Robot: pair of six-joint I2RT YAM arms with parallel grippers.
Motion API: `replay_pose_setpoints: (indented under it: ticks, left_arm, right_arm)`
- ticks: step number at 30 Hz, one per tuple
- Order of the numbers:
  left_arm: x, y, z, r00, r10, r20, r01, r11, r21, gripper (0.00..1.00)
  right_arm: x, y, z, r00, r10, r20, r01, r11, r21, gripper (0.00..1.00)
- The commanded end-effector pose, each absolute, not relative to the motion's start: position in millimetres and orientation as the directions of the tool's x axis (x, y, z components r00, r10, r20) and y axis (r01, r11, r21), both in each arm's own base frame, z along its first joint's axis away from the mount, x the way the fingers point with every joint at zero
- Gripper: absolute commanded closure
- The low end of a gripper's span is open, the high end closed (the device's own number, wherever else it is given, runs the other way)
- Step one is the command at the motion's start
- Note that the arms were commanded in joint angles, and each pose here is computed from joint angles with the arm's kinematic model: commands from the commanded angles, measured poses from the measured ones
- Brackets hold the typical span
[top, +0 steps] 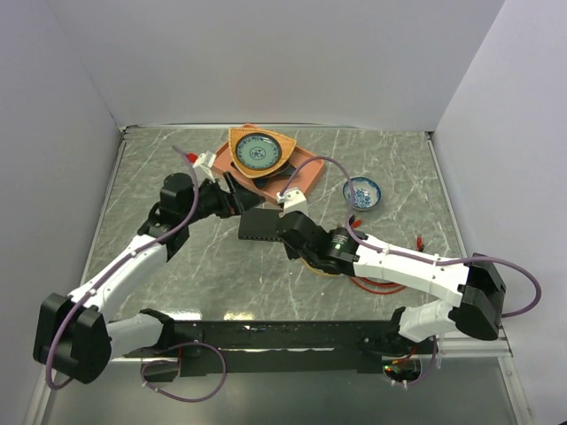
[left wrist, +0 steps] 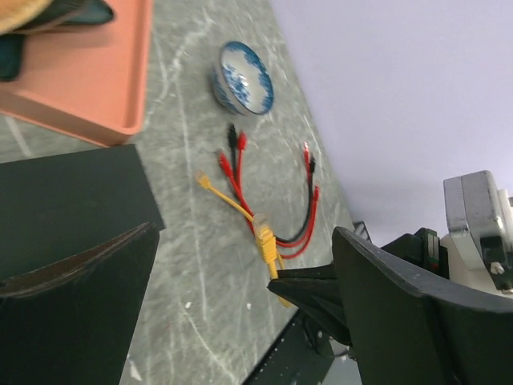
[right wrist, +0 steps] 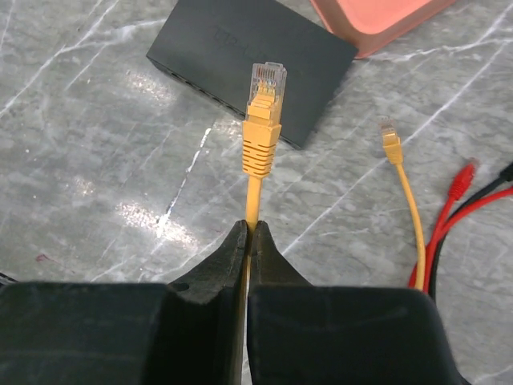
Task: Insert the plug into the switch port
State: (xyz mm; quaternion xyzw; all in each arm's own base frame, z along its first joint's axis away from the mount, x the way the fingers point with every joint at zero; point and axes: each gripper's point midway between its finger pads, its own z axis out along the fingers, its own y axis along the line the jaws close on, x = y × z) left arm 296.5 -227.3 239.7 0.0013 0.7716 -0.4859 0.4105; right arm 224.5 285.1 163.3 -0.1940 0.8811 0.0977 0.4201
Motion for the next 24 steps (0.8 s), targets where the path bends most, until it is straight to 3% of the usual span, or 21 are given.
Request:
replay_pose_setpoints:
  ticks: [1,6,13,24]
  left_arm:
    - [297,-254,259,-0.673,-0.365,-0.643,0.461,0.472,-0.751,0.07]
    - [292,-284,249,-0.728,-0.283,-0.624,0.465,0.466,-0.753,0.12]
    - [289,-310,240,-0.759,-0.204,-0.619,0.484,0.459,-0.745,0.33]
    - [281,-329,242,-0.76,-0.167,-0.628,0.524,0.413,-0.744,0.36]
  right_arm:
    - [222,273,179,-0.538,-0.238,-0.808,-0.396,0.918,-0.007,1.0]
    - [221,271,184,-0.524,-0.241,-0.817,-0.389,0.921,-0.022,1.0]
    - [219,265,194,-0.519,-0.215,-0.827,-0.365,0.931,-0.013,1.0]
    - [213,265,212,-0.505,-0.155,-0.849,-0.384,0.921,0.06,1.0]
